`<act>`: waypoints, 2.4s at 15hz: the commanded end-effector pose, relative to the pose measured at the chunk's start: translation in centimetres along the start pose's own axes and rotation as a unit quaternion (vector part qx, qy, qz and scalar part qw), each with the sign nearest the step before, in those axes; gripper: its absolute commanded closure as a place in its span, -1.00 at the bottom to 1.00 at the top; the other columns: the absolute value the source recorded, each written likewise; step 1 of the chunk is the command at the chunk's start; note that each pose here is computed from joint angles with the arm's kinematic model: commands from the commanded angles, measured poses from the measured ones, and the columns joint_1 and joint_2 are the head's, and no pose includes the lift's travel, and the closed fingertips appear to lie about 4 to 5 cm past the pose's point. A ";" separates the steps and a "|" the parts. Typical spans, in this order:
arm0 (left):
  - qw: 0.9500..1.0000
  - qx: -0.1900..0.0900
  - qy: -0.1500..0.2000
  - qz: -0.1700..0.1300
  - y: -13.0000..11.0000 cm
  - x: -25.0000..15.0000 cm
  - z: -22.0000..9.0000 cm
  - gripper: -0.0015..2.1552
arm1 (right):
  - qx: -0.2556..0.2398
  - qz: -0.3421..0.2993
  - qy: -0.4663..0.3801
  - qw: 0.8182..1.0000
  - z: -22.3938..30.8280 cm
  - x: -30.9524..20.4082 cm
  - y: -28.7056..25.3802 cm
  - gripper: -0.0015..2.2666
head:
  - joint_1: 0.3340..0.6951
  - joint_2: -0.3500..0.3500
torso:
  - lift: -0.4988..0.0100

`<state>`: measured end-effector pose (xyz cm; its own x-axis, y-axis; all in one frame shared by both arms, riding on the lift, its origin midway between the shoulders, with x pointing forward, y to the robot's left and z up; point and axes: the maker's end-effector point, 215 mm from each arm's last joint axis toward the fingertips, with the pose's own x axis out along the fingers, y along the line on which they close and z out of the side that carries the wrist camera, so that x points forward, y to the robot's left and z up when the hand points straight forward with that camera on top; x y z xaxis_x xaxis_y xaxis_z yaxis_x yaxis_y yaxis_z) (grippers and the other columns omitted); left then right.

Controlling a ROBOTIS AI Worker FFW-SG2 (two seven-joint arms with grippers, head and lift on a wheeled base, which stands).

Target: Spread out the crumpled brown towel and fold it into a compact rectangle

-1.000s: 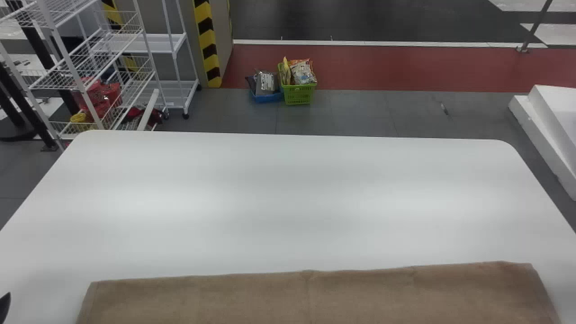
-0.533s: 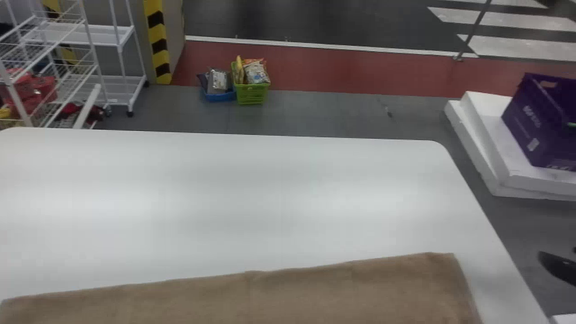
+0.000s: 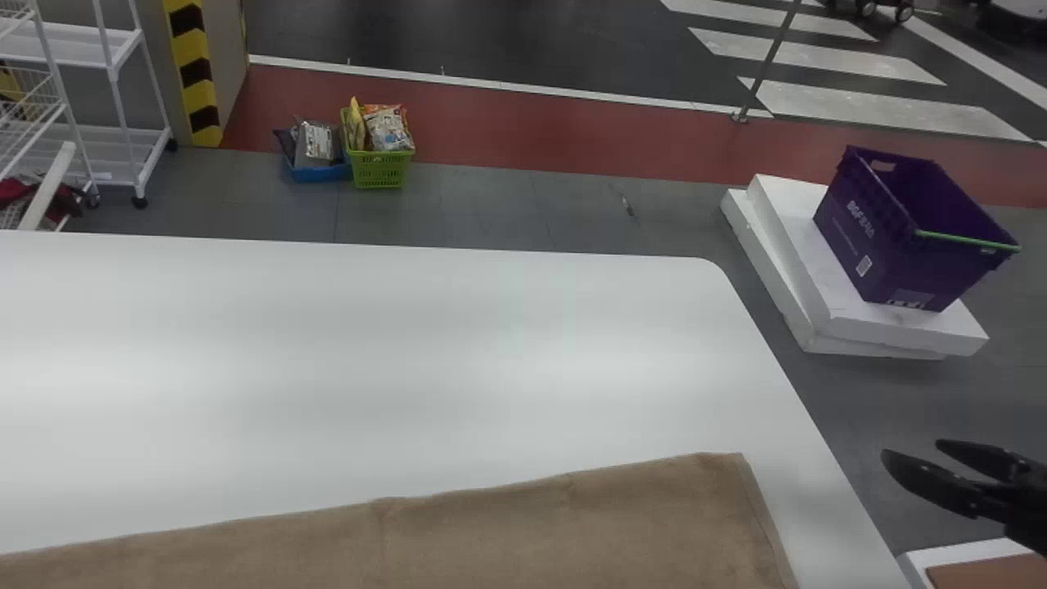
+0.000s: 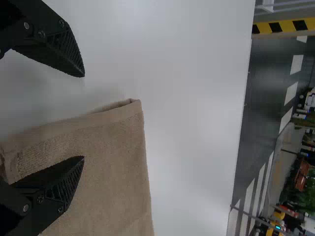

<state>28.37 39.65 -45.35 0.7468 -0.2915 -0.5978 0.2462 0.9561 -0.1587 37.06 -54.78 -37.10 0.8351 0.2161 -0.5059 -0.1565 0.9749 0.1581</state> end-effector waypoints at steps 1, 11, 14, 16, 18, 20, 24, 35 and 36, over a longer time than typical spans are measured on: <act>1.000 0.003 0.009 -0.003 -0.6 0.6 -0.5 -0.75 | -0.004 -0.001 -0.001 1.000 -0.3 0.1 -0.3 -0.97 | 1.00 -0.76 | 0.46; 0.999 0.011 0.033 -0.014 -1.5 1.5 -2.0 -0.22 | -0.004 0.000 -0.002 1.000 -0.8 0.3 -0.7 -0.97 | 1.00 -0.86 | 0.46; 0.999 0.025 0.025 -0.014 -1.3 1.4 -1.4 0.26 | -0.006 0.002 -0.001 1.000 -1.1 0.5 -0.7 -0.97 | 1.00 -0.88 | 0.46; 0.999 0.034 0.013 -0.006 -0.7 1.2 -0.2 0.26 | -0.006 0.001 0.000 1.000 -1.3 0.6 -0.8 -0.97 | 1.00 -0.87 | 0.46; 0.999 0.038 -0.005 0.007 0.5 1.2 1.7 0.26 | -0.005 0.001 0.001 1.000 -1.4 0.6 -0.8 -0.97 | 1.00 -0.84 | 0.46; 0.998 0.047 -0.027 0.028 2.4 1.0 4.4 0.26 | -0.005 0.000 0.000 1.000 -1.4 0.5 -0.8 -0.96 | 1.00 -0.78 | 0.46; 0.997 0.059 -0.053 0.000 0.0 -0.5 8.4 0.26 | -0.002 -0.006 0.006 1.000 -2.4 -0.3 -1.4 -0.96 | 1.00 -0.66 | 0.46; 0.971 0.065 -0.033 -0.229 -25.6 5.2 8.9 0.26 | -0.007 0.004 0.008 1.000 -3.7 0.0 -0.3 -0.94 | 1.00 -1.00 | 0.46; 0.967 0.063 -0.032 -0.243 -27.2 5.4 8.8 0.26 | -0.005 0.002 0.007 1.000 -3.7 -0.2 -0.5 -0.94 | 1.00 -1.00 | 0.46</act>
<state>31.57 14.34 -37.41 0.5888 -0.6754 -0.4440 0.6246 0.7289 -0.2804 35.16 -54.87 -40.26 0.8255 0.2249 -0.5176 -0.1695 0.9736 0.1527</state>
